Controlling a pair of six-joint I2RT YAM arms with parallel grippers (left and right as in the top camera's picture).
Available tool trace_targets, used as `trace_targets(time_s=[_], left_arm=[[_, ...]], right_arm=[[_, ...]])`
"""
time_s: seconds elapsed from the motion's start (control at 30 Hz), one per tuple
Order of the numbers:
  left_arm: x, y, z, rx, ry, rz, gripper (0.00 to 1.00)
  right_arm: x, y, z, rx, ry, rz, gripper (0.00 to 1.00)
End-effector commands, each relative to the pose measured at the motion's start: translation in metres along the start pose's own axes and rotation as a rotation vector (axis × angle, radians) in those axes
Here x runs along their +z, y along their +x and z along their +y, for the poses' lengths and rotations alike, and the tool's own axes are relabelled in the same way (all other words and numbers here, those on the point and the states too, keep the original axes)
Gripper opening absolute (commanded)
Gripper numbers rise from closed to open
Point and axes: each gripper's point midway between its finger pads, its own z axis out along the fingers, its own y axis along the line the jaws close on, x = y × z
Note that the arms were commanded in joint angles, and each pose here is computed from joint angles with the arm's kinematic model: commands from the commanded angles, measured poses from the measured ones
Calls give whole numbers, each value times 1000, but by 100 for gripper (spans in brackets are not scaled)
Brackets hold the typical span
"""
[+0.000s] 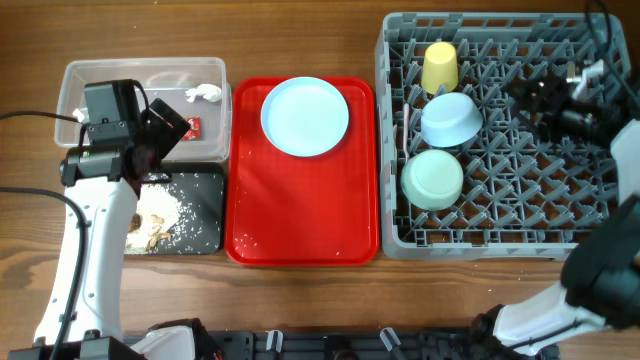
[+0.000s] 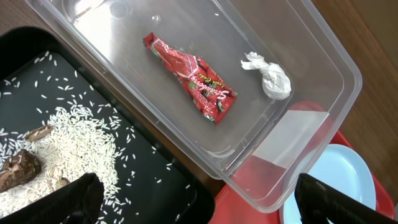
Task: Sort waste into correct bins and load items into the dishwasher rack
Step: 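Carry the light-blue bowl into the rack and set it down, then release the bowl and move the right gripper to the light-blue plate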
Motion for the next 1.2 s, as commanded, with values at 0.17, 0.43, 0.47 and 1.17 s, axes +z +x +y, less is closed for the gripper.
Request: trace_targets(time_s=[0.17,0.43,0.47,1.17], left_arm=[[-7,-5,-2,11,11,-21,100],[-7,-5,-2,11,11,-21,100],[-7,-5,-2,12,11,-21,100],[-7,-5,-2,11,11,-21,100]], right_arm=[[24,31,120,-479,238,-85,69],[61,53,83,-551,621,-71,24],[64,54,78,-546,636,-59,24],[40,78,48,-404,724,77,27]])
